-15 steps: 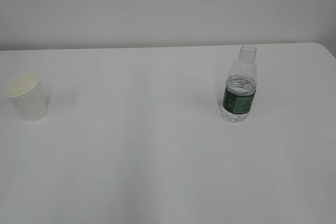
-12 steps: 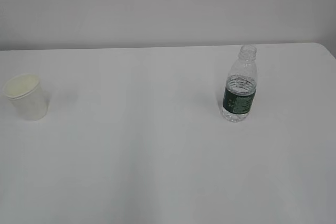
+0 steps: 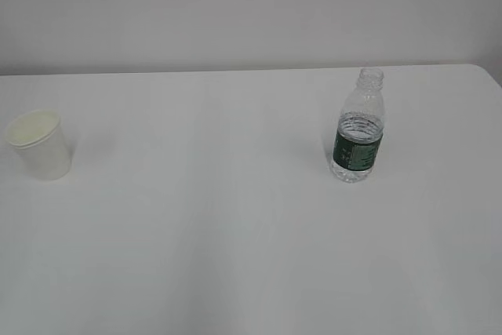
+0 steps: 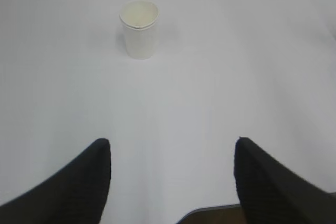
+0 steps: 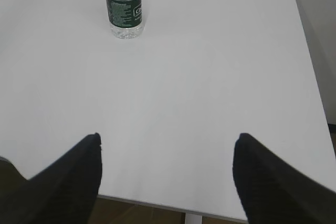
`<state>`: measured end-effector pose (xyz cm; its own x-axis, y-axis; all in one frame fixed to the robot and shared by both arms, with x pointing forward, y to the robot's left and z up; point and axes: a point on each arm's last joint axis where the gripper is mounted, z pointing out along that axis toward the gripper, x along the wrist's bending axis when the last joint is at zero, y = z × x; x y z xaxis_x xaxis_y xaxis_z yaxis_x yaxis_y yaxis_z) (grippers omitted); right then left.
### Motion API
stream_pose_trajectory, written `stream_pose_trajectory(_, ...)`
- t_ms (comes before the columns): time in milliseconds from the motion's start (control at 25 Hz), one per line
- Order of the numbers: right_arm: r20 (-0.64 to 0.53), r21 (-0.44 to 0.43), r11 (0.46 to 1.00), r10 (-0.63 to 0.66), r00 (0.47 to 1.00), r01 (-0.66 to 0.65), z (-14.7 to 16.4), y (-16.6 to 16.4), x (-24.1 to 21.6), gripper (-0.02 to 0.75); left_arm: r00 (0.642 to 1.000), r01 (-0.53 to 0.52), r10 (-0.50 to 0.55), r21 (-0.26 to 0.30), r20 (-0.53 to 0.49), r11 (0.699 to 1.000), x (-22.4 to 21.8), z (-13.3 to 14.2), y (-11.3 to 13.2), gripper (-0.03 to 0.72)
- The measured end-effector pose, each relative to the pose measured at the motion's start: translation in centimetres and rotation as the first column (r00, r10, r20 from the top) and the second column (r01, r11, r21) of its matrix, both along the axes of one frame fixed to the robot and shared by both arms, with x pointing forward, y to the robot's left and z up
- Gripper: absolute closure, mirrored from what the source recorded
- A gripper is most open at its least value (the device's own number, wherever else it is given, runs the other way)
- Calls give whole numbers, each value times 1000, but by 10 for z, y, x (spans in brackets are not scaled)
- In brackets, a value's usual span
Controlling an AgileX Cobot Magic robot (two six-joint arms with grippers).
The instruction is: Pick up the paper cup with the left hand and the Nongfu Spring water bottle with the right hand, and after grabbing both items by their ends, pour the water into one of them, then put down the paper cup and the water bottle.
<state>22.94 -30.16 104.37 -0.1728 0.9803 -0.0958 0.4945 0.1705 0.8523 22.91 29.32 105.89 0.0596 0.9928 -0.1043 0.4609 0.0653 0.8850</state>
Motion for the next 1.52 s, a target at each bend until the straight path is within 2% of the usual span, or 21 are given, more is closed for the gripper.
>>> stream_pose_trajectory(1160, 23, -3, 1000, 4, 1000, -3, 5, 0, -2, 148, 1000, 12, -12, -17, 2, 1000, 0, 0, -2, 166)
stream_pose_trajectory(1520, 105, 23, 1000, 16, 994, -18, 14, 2, 0, 148, 996, 19, -16, -41, 85, 999, 2, 9, -3, 174)
